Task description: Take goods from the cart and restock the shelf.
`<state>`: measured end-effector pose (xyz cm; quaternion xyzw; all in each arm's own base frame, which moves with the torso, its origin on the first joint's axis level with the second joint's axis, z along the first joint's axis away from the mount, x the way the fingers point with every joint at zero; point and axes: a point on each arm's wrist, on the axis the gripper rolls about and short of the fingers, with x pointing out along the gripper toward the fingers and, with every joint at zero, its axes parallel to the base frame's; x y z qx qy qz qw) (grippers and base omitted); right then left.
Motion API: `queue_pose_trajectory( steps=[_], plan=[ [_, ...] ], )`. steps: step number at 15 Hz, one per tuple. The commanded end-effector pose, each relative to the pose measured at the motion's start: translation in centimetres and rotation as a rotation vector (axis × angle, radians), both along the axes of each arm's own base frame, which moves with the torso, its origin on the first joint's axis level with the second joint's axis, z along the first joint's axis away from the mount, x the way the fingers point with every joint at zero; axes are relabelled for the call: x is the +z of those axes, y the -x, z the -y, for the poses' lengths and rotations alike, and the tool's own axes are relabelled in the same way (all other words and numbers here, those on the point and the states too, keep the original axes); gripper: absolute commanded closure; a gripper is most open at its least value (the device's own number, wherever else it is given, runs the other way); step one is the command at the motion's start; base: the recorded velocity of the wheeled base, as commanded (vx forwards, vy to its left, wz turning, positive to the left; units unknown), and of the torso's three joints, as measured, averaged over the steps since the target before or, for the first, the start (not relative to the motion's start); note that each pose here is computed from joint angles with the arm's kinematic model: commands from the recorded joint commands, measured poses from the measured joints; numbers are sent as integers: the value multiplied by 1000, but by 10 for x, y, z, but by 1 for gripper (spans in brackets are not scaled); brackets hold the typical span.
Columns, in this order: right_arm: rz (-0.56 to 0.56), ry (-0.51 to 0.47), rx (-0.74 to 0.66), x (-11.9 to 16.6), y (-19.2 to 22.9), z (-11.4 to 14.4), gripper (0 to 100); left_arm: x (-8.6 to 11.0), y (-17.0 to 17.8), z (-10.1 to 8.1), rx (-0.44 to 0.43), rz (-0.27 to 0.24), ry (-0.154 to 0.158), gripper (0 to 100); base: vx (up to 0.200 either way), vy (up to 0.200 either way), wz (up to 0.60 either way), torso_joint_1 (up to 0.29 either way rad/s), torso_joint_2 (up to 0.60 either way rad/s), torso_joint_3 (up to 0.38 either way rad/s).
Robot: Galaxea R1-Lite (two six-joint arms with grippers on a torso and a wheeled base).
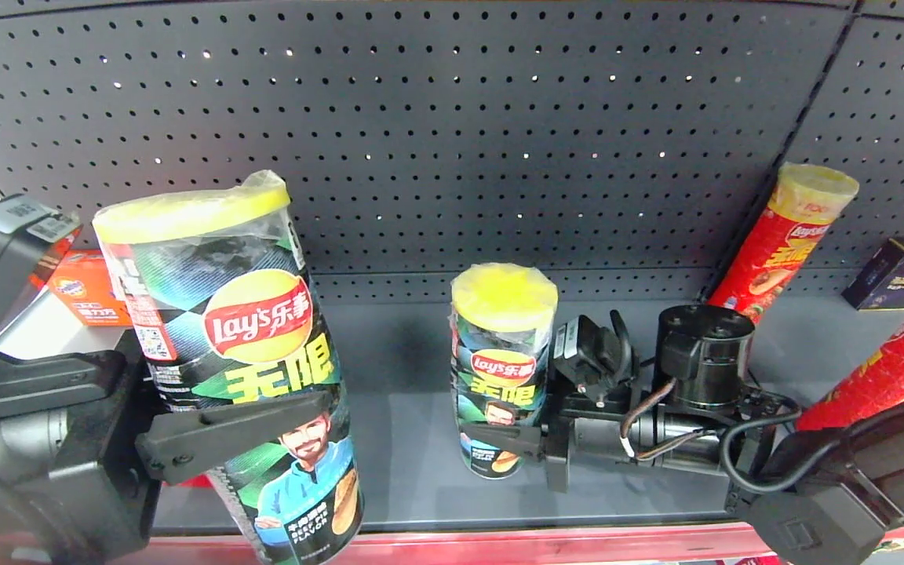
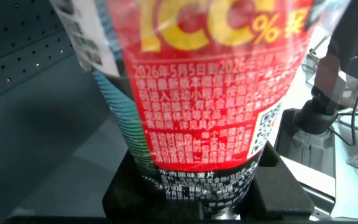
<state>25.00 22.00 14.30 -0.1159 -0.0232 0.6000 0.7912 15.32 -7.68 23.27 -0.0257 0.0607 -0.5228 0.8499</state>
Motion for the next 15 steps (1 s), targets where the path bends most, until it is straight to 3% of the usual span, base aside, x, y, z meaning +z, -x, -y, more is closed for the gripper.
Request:
queue_pose_trajectory(
  steps=[1,6,7,11,15],
  plan=[
    [-11,11,10,-5,4,-1,100,1,0,0,3,4,2,100,0,0,0,0,0,0],
    [-29,32,19,-13,13,1,100,1,2,-1,0,6,3,100,0,0,0,0,0,0],
    [-26,35,19,-13,14,2,0,1,2,-1,0,8,3,100,0,0,0,0,0,0],
    [-10,24,10,-6,17,7,0,2,2,-1,2,9,4,100,0,0,0,0,0,0],
    [17,6,-48,11,32,30,0,0,3,-1,0,5,2,100,0,0,0,0,0,0]
  ],
)
